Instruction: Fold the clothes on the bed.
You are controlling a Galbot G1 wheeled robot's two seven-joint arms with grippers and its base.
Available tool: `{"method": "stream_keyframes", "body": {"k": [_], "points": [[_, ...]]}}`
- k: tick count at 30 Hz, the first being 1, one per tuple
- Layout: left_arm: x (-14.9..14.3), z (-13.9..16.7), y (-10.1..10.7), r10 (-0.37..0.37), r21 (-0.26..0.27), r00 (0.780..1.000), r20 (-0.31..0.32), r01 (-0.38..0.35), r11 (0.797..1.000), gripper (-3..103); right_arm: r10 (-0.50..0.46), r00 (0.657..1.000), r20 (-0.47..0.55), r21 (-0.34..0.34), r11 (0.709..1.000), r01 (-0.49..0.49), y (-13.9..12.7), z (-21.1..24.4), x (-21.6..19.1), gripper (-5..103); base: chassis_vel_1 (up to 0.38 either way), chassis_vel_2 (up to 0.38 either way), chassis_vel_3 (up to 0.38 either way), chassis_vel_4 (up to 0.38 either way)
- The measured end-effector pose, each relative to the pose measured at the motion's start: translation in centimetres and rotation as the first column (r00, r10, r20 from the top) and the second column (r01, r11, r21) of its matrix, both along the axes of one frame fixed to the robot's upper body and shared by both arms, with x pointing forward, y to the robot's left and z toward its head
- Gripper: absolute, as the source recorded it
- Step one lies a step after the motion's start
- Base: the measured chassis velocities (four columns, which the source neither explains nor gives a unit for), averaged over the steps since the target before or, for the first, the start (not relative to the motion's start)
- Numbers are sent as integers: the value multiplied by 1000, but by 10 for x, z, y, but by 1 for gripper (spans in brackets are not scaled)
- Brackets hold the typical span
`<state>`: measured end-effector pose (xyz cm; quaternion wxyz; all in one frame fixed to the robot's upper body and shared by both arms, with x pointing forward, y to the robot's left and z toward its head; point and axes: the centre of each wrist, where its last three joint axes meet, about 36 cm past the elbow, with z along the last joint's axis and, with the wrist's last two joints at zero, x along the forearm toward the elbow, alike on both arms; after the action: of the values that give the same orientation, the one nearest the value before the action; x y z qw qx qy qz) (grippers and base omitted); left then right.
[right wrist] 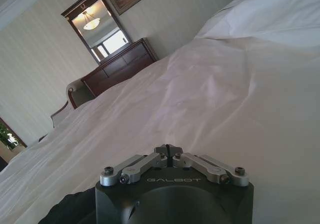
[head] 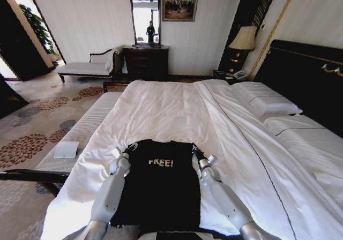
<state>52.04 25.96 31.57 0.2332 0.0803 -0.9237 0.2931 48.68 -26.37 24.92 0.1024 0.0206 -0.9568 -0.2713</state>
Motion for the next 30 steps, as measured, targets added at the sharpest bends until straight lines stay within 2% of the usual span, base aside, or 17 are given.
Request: {"method": "stream_keyframes", "body": {"k": [2,5,8,10,11,13,16,20,25,29,30], "points": [[0,0,0,0,0,1000,1,0,1000,74,0,1000,0,0,1000,0,0,0,0,0,0,0,0,0],[-2,0,1,0,-1,1000,6,0,1000,57,2,1000,3,-5,1000,-2,0,1,0,0,0,0,0,0],[-5,-1,1,-1,-2,1000,10,1,1000,52,4,1000,5,-8,1000,-4,1,1,1,0,0,0,0,0],[-10,0,1,-7,-7,1000,17,7,1000,41,5,1000,8,-11,1000,-5,2,2,1,0,0,0,0,0],[-10,0,1,-7,-7,1000,17,7,1000,41,5,1000,8,-11,1000,-5,2,2,1,0,0,0,0,0],[-12,-1,2,-9,-9,1000,20,9,1000,30,6,1000,10,-13,1000,-6,1,2,0,0,0,0,0,0],[-15,0,1,-6,-12,1000,24,7,1000,24,7,1000,15,-16,1000,-6,0,4,0,0,0,0,0,0],[-18,7,1,1,-20,999,46,0,1000,3,6,999,32,-20,1000,-6,-2,12,-3,0,0,0,0,0],[-27,23,9,6,-19,996,87,-4,1000,1,6,998,67,-21,1000,-5,-8,28,-10,0,0,0,0,0],[-44,55,30,0,-2,988,154,1,1000,1,13,992,122,-30,1000,-9,-26,59,-20,0,0,0,0,0],[-44,55,30,0,-2,988,154,1,1000,1,13,992,122,-30,1000,-9,-26,59,-20,0,0,0,0,0]]}}
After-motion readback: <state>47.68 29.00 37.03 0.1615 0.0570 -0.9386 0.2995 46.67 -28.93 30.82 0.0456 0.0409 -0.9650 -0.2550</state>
